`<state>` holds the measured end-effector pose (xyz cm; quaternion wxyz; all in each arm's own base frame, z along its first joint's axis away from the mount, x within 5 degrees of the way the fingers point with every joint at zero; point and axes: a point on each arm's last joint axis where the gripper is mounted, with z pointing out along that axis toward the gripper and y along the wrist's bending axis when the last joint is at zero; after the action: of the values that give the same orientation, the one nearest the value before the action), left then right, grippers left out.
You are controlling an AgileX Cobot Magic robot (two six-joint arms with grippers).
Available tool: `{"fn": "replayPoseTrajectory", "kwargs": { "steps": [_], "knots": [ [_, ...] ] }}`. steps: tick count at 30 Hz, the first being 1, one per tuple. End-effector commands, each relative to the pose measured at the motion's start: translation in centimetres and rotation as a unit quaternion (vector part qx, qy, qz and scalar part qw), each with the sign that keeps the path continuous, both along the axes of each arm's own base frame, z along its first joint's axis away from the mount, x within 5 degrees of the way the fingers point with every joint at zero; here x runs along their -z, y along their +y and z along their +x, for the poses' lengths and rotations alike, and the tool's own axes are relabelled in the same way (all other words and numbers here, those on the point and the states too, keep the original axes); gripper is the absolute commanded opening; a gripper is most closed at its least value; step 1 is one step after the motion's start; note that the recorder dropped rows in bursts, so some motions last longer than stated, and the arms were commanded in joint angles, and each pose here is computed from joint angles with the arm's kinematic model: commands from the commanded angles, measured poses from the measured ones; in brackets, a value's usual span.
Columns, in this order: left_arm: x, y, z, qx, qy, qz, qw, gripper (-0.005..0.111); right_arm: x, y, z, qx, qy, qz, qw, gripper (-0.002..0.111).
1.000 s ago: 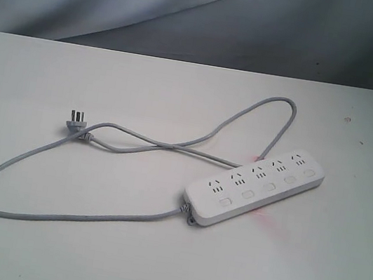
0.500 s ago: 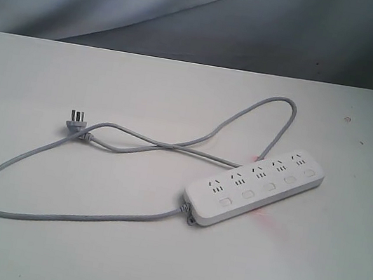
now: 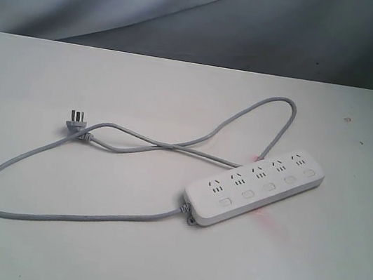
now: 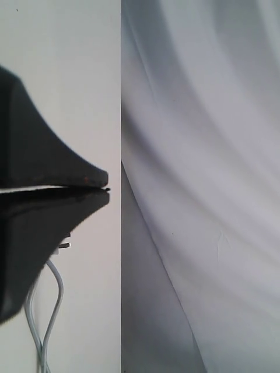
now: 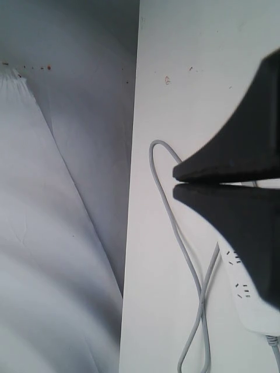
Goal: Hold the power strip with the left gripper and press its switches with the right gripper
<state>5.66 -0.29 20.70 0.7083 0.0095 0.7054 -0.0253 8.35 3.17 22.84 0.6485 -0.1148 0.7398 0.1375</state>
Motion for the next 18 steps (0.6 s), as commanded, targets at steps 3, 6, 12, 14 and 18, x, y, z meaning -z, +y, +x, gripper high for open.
{"fn": "replayPoseTrajectory", "kwargs": {
  "steps": [3, 6, 12, 14, 18],
  "knots": [
    [0.3, 0.12, -0.02, -0.007, 0.01, -0.02, 1.0, 0.0, -0.09, -0.11, -0.03, 0.005, -0.008, 0.001, 1.0, 0.0],
    [0.39, 0.12, -0.02, -0.007, 0.014, -0.007, 1.0, 0.0, -0.09, -0.11, -0.03, 0.005, -0.008, 0.001, 1.0, 0.0],
    [0.39, 0.03, -0.02, -0.002, 0.014, -0.004, 1.0, 0.0, -0.09, -0.11, -0.03, 0.005, -0.008, 0.001, 1.0, 0.0],
    [0.39, 0.03, -0.02, -0.002, 0.014, -0.004, 1.0, 0.0, -0.09, -0.11, -0.03, 0.005, -0.008, 0.001, 1.0, 0.0],
    [0.35, 0.01, -0.02, -0.002, 0.013, -0.014, 1.0, 0.0, -0.09, -0.11, -0.03, 0.005, -0.008, 0.001, 1.0, 0.0]
  ]
}}
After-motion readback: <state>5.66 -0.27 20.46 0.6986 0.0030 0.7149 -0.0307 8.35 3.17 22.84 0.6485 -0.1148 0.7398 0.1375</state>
